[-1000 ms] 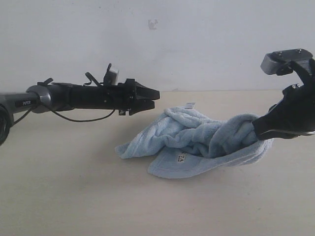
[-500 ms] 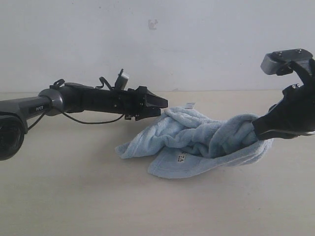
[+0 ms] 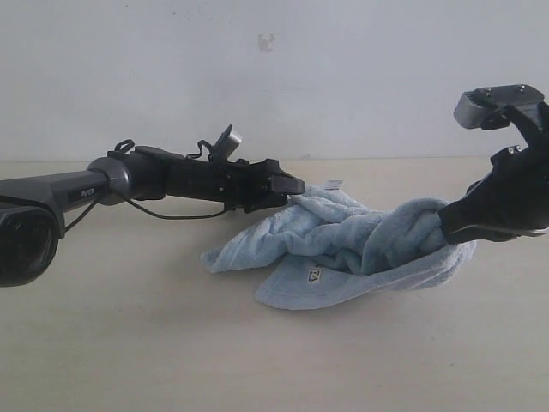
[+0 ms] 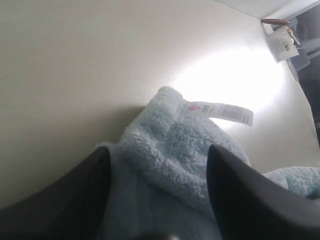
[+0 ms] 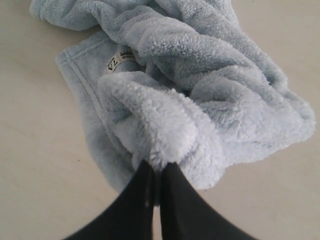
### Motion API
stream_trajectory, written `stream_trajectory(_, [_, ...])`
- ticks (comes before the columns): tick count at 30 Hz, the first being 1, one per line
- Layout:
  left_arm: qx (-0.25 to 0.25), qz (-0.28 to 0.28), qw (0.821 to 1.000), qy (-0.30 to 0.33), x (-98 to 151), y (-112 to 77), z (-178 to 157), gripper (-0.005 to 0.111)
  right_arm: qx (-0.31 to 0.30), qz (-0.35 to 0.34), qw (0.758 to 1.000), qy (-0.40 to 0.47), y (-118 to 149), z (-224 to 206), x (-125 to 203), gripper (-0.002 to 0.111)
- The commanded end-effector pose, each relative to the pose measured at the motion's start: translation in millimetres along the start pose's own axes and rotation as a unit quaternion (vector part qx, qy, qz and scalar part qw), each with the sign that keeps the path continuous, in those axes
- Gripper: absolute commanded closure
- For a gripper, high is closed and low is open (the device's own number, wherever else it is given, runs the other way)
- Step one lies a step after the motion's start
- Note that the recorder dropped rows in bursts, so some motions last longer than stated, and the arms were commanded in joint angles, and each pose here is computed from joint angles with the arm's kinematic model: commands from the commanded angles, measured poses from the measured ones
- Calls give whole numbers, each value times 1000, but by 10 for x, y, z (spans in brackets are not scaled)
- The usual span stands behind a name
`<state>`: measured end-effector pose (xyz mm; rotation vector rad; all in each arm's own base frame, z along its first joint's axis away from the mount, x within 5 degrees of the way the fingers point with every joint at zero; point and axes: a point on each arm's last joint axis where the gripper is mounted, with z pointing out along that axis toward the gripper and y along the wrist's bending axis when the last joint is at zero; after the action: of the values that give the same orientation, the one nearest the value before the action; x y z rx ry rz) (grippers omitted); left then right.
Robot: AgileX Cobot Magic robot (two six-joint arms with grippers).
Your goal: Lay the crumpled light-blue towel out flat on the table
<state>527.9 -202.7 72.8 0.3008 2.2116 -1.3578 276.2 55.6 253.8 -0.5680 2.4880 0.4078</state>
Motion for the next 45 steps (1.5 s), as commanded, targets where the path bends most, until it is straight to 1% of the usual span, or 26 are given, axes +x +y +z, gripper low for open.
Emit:
stream_trajectory(1, [-10,13,1000,-5,-7,-44,51,52,-1,-6,1000,-7,8,-32,-10,108])
stream_trajectory(8, [-12,23,1000,-6,-15,-47,53,52,-1,-6,1000,-7,8,-32,-10,108])
stream_trajectory(14, [3,53,998,19,-43,-114,18,52,0,-6,1000,-7,7,-32,-12,108])
stream_trajectory(17, [0,50,998,24,-46,-111,8,54,0,-6,1000,-7,7,-32,-12,108])
stream_trajectory(19, [-5,46,998,30,-36,-101,8,58,0,-6,1000,-7,7,-32,-12,108])
stream_trajectory(23, [-29,51,998,34,-44,-33,-27,77,0,-6,1000,-8,5,-32,-13,108])
stream_trajectory(27, [-31,69,996,38,-36,-29,-27,92,0,-6,1000,-8,5,-32,-13,108])
stream_trajectory(29, [-21,81,996,36,-44,-59,-21,100,0,-6,1000,-8,5,-32,-13,108])
stream_trajectory(30, [-15,87,995,40,-46,-76,-24,103,0,-6,1000,-8,5,-32,-13,108])
stream_trajectory(32, [-5,92,995,42,-82,-105,-61,103,-1,-6,1000,-7,7,-32,-11,108])
stream_trajectory(35, [24,102,993,56,-157,-148,-193,103,-3,-5,1000,-6,11,-32,-9,108])
stream_trajectory(37, [40,96,992,66,-202,-152,-321,103,-10,-3,1000,-4,24,-32,-4,108])
stream_trajectory(39, [59,94,990,86,-209,-151,-439,103,-26,-19,999,2,68,-27,2,108])
stream_trajectory(40, [61,93,990,90,-218,-146,-477,103,-34,-34,999,6,101,-20,5,108])
stream_trajectory(42, [53,94,990,90,-238,-104,-535,103,-51,-62,997,13,216,9,1,108])
stream_trajectory(43, [37,83,991,102,-230,-72,-568,103,-58,-72,996,15,283,27,-5,108])
stream_trajectory(45, [11,87,988,130,-174,-36,-602,103,-71,-91,993,18,411,58,-13,108])
